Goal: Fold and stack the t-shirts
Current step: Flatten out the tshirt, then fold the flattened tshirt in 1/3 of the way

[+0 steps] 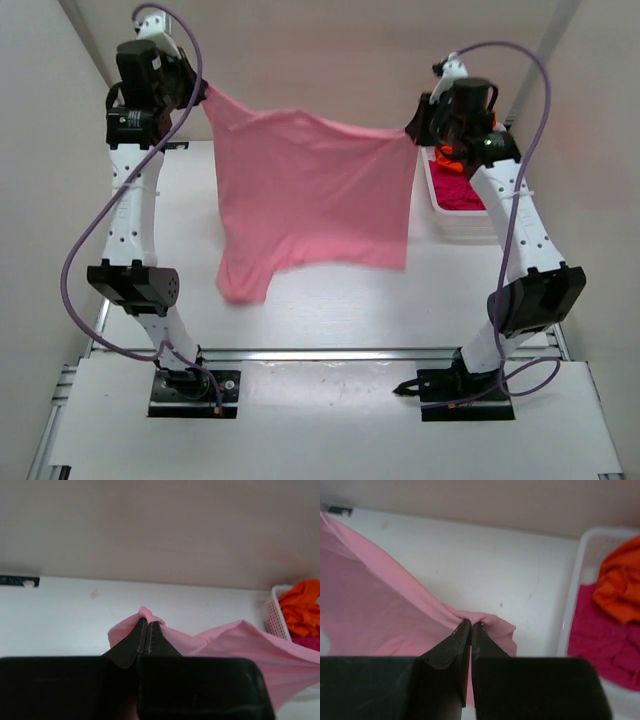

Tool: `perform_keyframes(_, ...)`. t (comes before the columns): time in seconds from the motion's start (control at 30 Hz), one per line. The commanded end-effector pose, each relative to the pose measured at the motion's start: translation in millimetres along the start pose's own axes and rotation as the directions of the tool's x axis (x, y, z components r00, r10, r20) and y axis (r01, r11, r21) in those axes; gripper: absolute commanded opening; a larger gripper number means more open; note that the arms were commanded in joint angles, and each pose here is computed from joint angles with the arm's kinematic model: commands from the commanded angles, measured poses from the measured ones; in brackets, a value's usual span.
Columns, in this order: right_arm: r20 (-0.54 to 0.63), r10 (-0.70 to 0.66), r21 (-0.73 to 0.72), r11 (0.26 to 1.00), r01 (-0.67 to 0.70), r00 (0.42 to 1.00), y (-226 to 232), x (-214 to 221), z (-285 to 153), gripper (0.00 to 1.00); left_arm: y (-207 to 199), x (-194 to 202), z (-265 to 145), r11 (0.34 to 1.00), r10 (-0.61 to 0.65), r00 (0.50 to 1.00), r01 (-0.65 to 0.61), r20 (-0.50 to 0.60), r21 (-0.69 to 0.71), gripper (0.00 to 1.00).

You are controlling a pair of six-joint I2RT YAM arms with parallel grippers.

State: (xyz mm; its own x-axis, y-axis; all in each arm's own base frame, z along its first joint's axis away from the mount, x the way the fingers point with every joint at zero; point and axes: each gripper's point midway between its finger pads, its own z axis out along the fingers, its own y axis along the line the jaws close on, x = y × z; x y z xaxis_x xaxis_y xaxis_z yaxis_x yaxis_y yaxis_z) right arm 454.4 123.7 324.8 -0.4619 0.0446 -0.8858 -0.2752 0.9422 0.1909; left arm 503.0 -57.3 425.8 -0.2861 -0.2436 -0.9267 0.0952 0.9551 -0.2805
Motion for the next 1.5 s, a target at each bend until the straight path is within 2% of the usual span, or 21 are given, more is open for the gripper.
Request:
perform_keyframes(0.0,0.200,-0.092,0.027,0.996,0.089,0.975,8.8,-86.7,-40.8,0.00,-21.5,-78.9,-64.7,0.998,0.014,0.978,-0.025,0.210,0.051,0.00)
perform_keyframes(0.1,0.183,-0.108,0.047,0.994,0.101,0.977,6.0,-92.1,-45.3,0.00,-31.1,-78.0,-83.5,0.997,0.022,0.975,-0.038,0.222,0.070,0.00)
perform_keyframes(0.2,0.138,-0.071,0.032,0.997,0.067,0.988,-3.8,-61.2,-36.2,0.00,-42.3,-49.3,-91.2,0.996,0.042,0.982,-0.057,0.186,0.073,0.00)
perform_keyframes(0.33,0.062,-0.012,0.007,1.000,0.012,0.998,-16.7,-8.7,-24.1,0.00,-30.6,51.2,-67.1,0.998,0.026,1.000,-0.027,0.010,0.054,0.00)
perform_keyframes(0.37,0.020,0.005,0.008,1.000,-0.005,1.000,-22.1,13.9,-18.2,0.00,-26.1,83.1,-65.2,0.999,0.029,0.998,-0.026,-0.051,0.045,0.00)
perform_keyframes(0.4,0.014,0.018,0.008,1.000,-0.018,1.000,-25.9,21.5,-21.0,0.00,-27.7,93.8,-70.7,0.999,0.030,0.998,-0.027,-0.060,0.039,0.00)
perform_keyframes(0.47,-0.082,0.056,0.029,0.998,-0.053,0.995,-34.5,75.3,-8.9,0.00,-15.0,162.1,-67.4,1.000,0.023,0.984,-0.023,-0.179,0.001,0.00)
perform_keyframes(0.5,-0.084,0.073,0.025,0.997,-0.072,0.994,-33.7,83.5,-10.2,0.00,-21.6,174.5,-73.7,1.000,0.006,0.981,-0.003,-0.192,0.017,0.00)
perform_keyframes(0.57,-0.187,0.125,0.045,0.992,-0.119,0.974,-37.3,138.6,-4.8,0.00,-11.4,238.6,-80.1,0.999,-0.036,0.955,0.034,-0.296,-0.011,0.00)
perform_keyframes(0.6,-0.246,0.139,0.047,0.990,-0.132,0.959,-34.0,167.9,-3.9,0.00,-14.4,249.4,-86.9,0.999,-0.054,0.950,0.052,-0.307,-0.012,0.00)
perform_keyframes(0.7,-0.368,0.204,0.112,0.978,-0.175,0.907,-35.6,235.2,-12.4,0.00,-1.3,314.0,-107.7,0.997,-0.061,0.901,0.039,-0.430,-0.061,0.00)
perform_keyframes(0.8,-0.440,0.264,0.170,0.963,-0.209,0.858,-35.0,282.2,-25.3,0.00,8.2,352.1,-129.8,0.997,-0.051,0.850,0.009,-0.524,-0.082,0.00)
perform_keyframes(0.9,-0.482,0.300,0.210,0.952,-0.224,0.823,-32.4,303.7,-41.2,0.00,9.3,371.9,-152.1,0.998,-0.041,0.815,0.001,-0.579,-0.070,0.00)
perform_keyframes(1.13,-0.548,0.323,0.280,0.940,-0.195,0.771,-41.4,335.4,-71.8,0.00,26.3,375.3,-188.6,0.996,-0.050,0.801,0.000,-0.597,-0.084,0.00)
perform_keyframes(1.4,-0.598,0.347,0.294,0.934,-0.206,0.722,-35.5,354.3,-99.2,0.00,9.6,383.1,-198.6,1.000,0.001,0.775,-0.009,-0.632,-0.010,0.00)
perform_keyframes(1.47,-0.609,0.348,0.289,0.934,-0.210,0.713,-32.1,356.7,-106.2,0.00,13.6,375.3,-191.9,1.000,-0.008,0.789,-0.004,-0.615,-0.018,0.00)
